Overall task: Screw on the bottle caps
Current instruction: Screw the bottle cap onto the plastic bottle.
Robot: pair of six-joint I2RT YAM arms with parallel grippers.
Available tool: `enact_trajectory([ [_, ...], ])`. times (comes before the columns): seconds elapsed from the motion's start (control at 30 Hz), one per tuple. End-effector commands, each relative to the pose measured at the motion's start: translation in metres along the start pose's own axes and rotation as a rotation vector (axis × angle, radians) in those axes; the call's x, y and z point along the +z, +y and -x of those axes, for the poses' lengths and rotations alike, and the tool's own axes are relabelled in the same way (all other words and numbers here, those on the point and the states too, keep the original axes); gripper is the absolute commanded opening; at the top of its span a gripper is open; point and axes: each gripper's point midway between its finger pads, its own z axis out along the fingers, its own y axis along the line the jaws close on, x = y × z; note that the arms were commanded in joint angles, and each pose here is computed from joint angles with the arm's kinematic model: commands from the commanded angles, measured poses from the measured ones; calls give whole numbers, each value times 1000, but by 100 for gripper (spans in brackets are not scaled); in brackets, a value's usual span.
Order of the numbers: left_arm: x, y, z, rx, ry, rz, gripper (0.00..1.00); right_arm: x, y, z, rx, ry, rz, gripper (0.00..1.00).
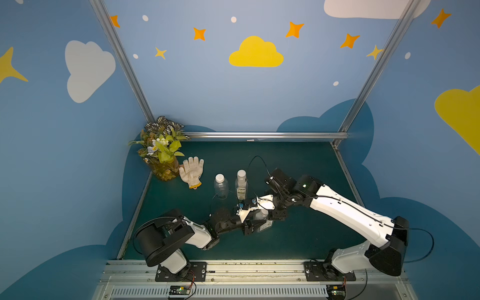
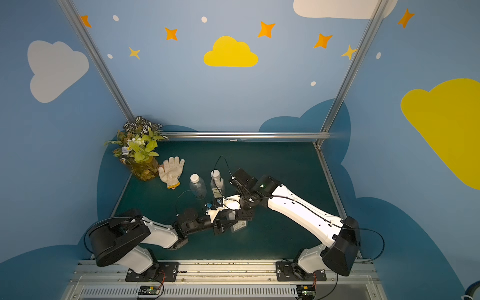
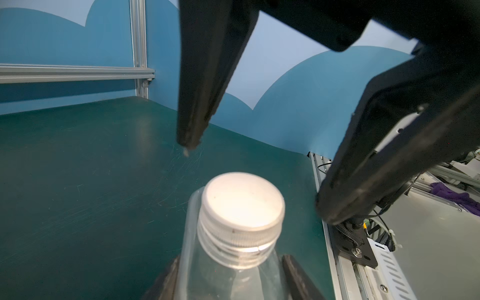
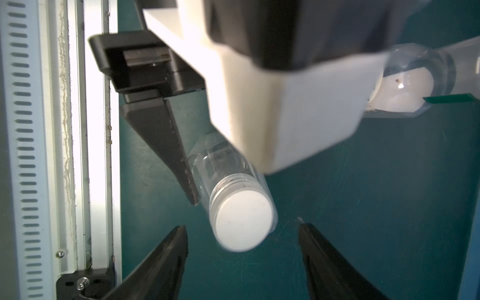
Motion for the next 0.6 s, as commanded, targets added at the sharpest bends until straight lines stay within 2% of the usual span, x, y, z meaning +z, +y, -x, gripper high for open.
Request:
enact_trajectory([
  [0.0,-3,-2,-41,-81,144,-16,3,0,1,3,-20,2,33,70],
  [0.13,-4,-2,-42,-83,145,-15,3,6,1,3,-15,12,52,65],
  [0.27,-4,-1,-42,-83,145,-15,4,9,2,3,-3,17,68,55],
  [0.57,-4,-1,-42,-87,143,-17,3,16,11,-2,42,32,111,55],
])
